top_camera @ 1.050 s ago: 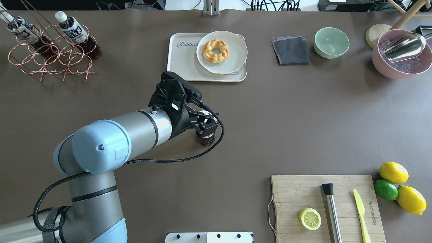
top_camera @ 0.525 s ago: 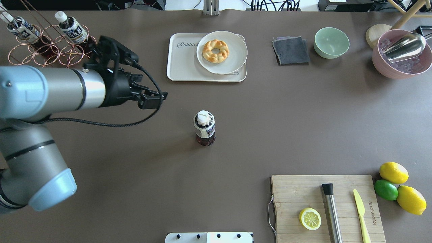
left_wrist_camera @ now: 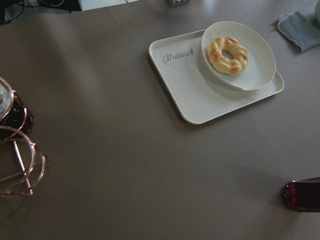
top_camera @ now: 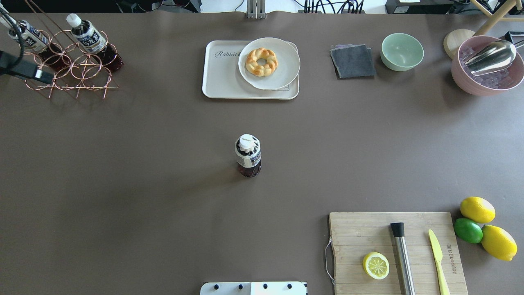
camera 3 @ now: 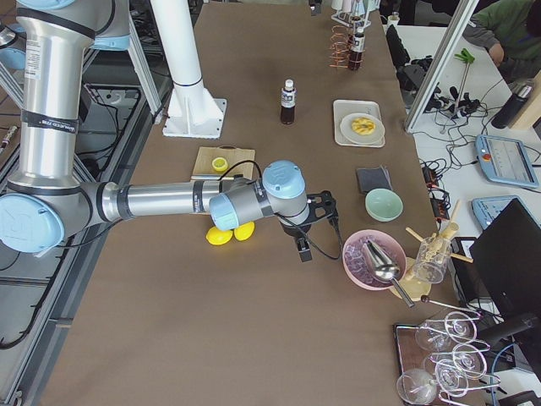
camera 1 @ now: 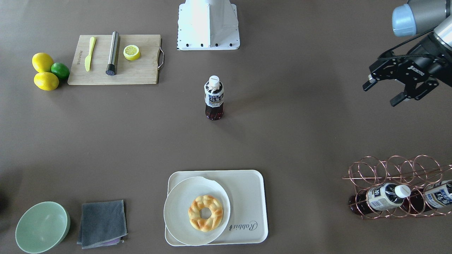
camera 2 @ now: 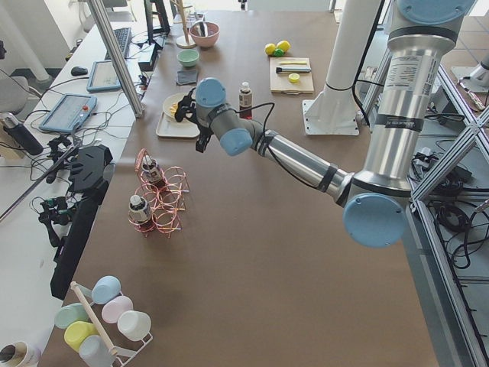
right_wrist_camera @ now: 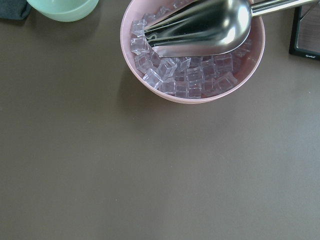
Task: Place tea on tray
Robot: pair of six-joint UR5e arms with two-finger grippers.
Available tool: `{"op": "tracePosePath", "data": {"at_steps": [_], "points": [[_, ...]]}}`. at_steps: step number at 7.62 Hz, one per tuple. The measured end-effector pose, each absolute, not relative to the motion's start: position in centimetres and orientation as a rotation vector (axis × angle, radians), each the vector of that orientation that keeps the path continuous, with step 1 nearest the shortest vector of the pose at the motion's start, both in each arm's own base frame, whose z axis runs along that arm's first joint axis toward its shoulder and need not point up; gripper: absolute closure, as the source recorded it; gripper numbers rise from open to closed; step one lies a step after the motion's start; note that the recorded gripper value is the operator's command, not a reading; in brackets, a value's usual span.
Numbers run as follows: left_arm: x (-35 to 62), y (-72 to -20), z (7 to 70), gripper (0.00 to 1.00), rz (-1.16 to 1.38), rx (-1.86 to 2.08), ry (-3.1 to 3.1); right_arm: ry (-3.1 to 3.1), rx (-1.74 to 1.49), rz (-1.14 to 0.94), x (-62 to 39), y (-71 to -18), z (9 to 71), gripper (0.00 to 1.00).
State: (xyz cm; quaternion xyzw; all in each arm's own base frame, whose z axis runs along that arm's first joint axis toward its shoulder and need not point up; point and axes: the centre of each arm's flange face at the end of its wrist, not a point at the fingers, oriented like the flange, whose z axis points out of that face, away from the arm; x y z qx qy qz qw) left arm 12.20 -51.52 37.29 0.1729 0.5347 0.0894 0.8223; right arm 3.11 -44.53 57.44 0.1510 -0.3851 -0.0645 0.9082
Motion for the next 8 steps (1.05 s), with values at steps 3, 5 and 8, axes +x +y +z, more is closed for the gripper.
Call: {"op": "tracePosePath", "data": {"at_steps": [3, 5, 8], "points": [[-0.4, -49.3, 54.2, 0.03, 0.234, 0.401, 0.995, -0.797, 0.315, -0.13, 3.1, -44.6, 57.1, 0.0], [-5.6, -47.7, 60.8, 0.03, 0.264, 0.413, 0.813, -0.798, 0.32, -0.132, 3.0, -44.9, 56.9, 0.0], [-8.5, -47.0, 61.6, 0.03, 0.331, 0.257, 0.617, -0.798, 0.32, -0.136, 2.9, -44.9, 56.8, 0.0]]}}
